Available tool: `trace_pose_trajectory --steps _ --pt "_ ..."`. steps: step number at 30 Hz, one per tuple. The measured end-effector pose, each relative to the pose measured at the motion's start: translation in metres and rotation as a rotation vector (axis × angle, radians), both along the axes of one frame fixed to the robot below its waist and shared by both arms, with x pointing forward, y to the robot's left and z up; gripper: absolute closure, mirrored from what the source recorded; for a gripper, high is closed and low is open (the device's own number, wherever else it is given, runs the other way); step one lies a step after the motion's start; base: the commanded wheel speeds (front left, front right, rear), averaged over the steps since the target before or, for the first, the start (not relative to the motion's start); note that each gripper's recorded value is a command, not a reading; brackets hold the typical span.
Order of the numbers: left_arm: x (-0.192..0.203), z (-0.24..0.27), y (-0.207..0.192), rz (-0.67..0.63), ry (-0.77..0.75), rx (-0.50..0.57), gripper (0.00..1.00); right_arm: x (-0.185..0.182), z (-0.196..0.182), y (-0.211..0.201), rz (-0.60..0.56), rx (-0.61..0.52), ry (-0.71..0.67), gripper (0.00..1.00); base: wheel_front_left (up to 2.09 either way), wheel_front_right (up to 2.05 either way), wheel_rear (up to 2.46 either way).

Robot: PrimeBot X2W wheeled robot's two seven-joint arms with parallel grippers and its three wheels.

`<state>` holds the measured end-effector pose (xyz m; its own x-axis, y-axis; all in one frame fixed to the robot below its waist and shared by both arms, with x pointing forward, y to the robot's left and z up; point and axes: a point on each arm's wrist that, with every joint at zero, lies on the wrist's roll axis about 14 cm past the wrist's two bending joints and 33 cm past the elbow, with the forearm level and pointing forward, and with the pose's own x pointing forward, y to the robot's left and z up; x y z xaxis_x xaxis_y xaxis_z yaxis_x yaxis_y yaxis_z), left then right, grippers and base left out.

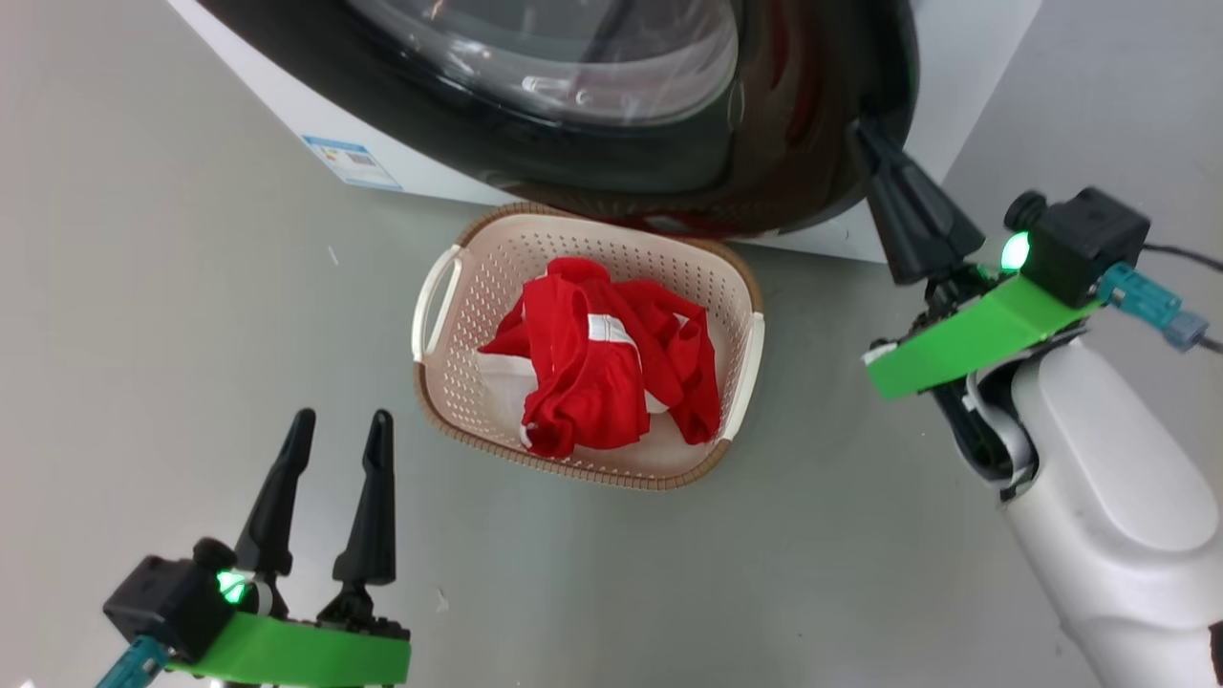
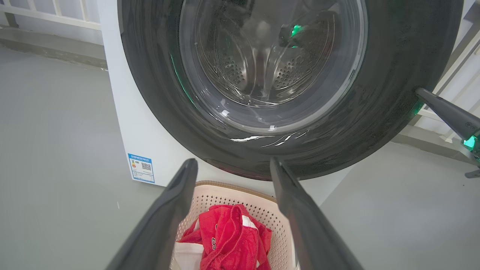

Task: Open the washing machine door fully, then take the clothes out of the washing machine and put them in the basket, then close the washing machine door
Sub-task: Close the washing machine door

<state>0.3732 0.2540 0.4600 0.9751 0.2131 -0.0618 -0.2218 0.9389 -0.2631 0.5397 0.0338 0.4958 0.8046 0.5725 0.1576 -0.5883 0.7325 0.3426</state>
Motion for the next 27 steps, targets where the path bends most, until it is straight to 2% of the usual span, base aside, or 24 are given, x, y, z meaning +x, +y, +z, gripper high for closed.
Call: trace_pose_trajectory --steps 17,27 --pt "0.026 -0.011 -0.006 -0.031 0.015 0.000 0.00 0.053 -0.001 -0.010 -0.066 0.052 -0.025 1.00 0.00 0.00 0.00" --pt "0.039 -0.013 -0.006 -0.036 0.009 -0.004 0.00 0.070 -0.008 -0.007 -0.071 0.087 -0.024 1.00 0.00 0.00 0.00"
